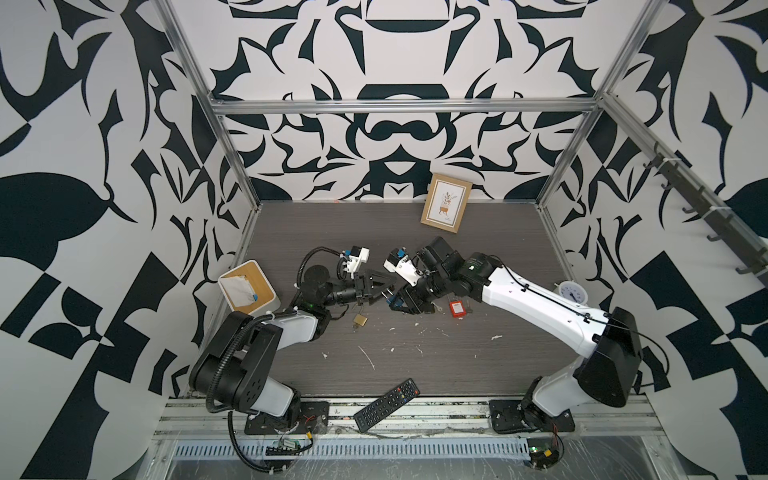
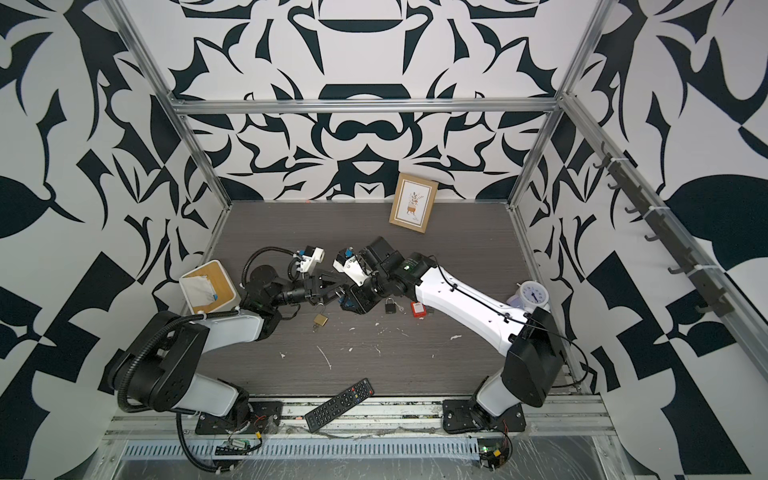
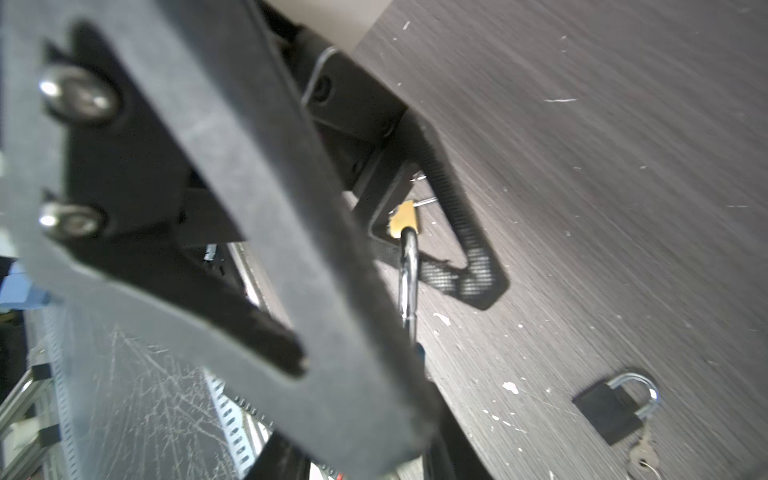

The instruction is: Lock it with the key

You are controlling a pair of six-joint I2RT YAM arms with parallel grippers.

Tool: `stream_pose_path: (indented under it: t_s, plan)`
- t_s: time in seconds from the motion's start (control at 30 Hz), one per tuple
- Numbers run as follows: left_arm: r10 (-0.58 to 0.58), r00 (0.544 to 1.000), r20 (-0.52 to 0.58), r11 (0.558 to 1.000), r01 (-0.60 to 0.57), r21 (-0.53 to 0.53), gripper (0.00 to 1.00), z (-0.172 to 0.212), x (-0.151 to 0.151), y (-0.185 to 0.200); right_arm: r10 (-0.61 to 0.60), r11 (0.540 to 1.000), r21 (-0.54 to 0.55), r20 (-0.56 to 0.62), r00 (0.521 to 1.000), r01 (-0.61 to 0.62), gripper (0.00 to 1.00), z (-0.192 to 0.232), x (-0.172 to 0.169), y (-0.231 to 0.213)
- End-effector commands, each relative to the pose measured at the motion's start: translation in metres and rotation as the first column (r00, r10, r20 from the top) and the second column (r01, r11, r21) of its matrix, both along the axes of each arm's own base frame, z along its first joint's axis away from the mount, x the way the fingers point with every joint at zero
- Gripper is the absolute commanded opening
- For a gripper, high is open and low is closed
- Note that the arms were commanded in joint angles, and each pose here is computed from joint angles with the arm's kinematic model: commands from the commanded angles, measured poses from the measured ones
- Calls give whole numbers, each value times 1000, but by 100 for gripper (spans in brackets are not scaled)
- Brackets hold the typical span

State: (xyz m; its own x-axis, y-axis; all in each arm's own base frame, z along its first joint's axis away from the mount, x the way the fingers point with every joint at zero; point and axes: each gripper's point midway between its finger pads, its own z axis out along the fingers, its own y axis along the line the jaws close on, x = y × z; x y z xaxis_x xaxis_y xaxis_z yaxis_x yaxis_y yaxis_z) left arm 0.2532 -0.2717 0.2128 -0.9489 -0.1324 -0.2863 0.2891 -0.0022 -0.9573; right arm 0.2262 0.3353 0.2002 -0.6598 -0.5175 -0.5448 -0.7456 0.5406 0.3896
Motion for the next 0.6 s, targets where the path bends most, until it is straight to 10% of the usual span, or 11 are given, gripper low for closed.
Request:
stream_pose_path:
  t_s: [0.0, 0.57]
  plan:
    - [-36, 999, 31, 998, 38, -42, 80, 11, -10, 1, -63, 998, -12, 97, 993, 65, 0, 14, 19, -5]
    - [-44, 999, -12, 992, 45, 114, 75, -3, -22, -4, -14, 991, -127, 232, 973, 44, 0, 12, 25, -3]
